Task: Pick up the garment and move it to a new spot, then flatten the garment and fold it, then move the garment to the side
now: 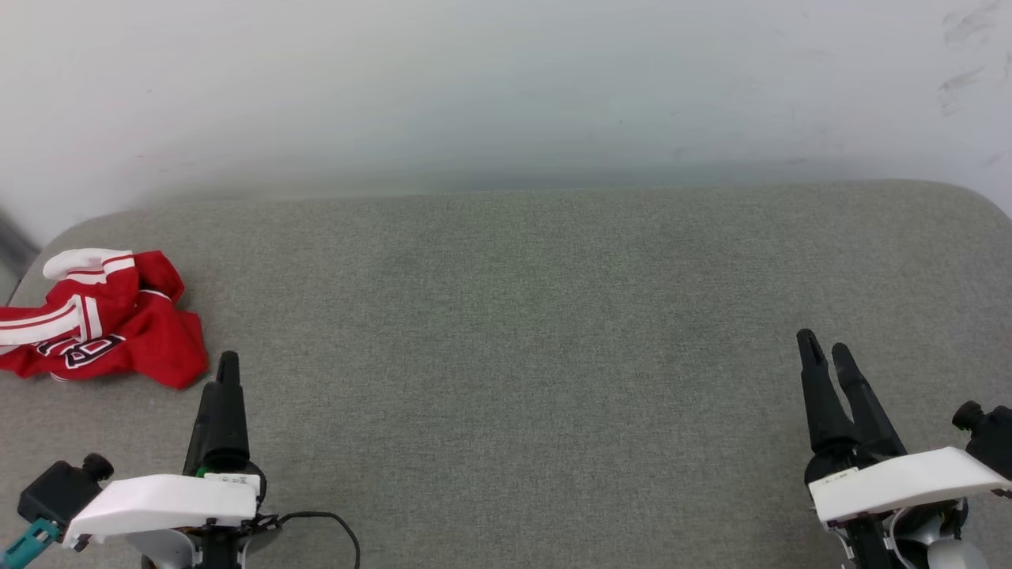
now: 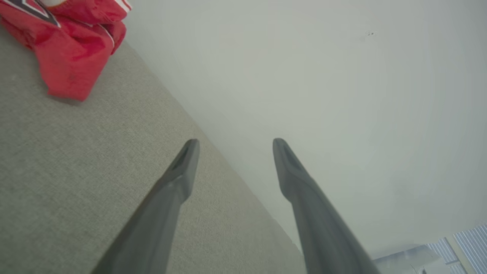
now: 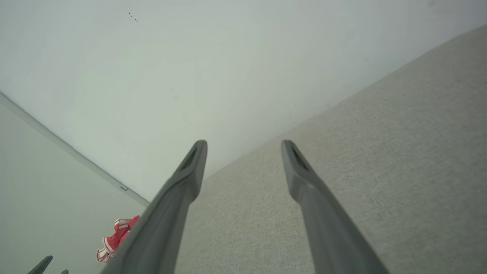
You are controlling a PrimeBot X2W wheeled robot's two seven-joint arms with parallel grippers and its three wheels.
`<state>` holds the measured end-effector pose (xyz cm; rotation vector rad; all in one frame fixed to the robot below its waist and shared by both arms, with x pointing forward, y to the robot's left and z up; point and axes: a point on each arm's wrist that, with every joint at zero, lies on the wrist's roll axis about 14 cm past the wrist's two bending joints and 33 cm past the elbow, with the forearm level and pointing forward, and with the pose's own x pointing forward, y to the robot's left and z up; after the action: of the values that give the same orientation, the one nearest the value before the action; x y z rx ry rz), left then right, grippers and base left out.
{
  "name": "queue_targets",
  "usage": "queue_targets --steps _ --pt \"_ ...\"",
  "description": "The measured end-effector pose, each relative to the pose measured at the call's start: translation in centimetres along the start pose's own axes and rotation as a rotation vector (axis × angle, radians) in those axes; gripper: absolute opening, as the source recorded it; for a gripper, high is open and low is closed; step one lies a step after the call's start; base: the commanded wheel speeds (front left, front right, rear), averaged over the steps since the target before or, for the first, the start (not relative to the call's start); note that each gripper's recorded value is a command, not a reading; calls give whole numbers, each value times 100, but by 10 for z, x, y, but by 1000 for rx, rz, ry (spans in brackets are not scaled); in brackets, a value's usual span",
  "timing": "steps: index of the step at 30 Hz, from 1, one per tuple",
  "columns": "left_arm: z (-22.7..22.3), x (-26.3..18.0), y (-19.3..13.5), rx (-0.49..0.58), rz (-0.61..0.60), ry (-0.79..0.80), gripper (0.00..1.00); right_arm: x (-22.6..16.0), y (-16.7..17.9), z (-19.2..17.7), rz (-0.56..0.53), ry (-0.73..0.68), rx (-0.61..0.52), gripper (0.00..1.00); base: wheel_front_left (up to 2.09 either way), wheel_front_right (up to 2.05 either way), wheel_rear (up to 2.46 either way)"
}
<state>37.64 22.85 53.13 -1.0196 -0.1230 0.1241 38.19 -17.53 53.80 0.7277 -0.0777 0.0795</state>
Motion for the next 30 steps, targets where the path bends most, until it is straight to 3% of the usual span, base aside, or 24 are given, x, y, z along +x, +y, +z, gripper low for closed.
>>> queue_targets --steps 18,30 --pt "-34 -9 -43 433 -135 41 100 1 17 1 67 -21 -327 100 0 0 0" --pt "-65 -20 -37 667 -154 118 100 -3 21 -4 89 -22 -474 100 0 0 0"
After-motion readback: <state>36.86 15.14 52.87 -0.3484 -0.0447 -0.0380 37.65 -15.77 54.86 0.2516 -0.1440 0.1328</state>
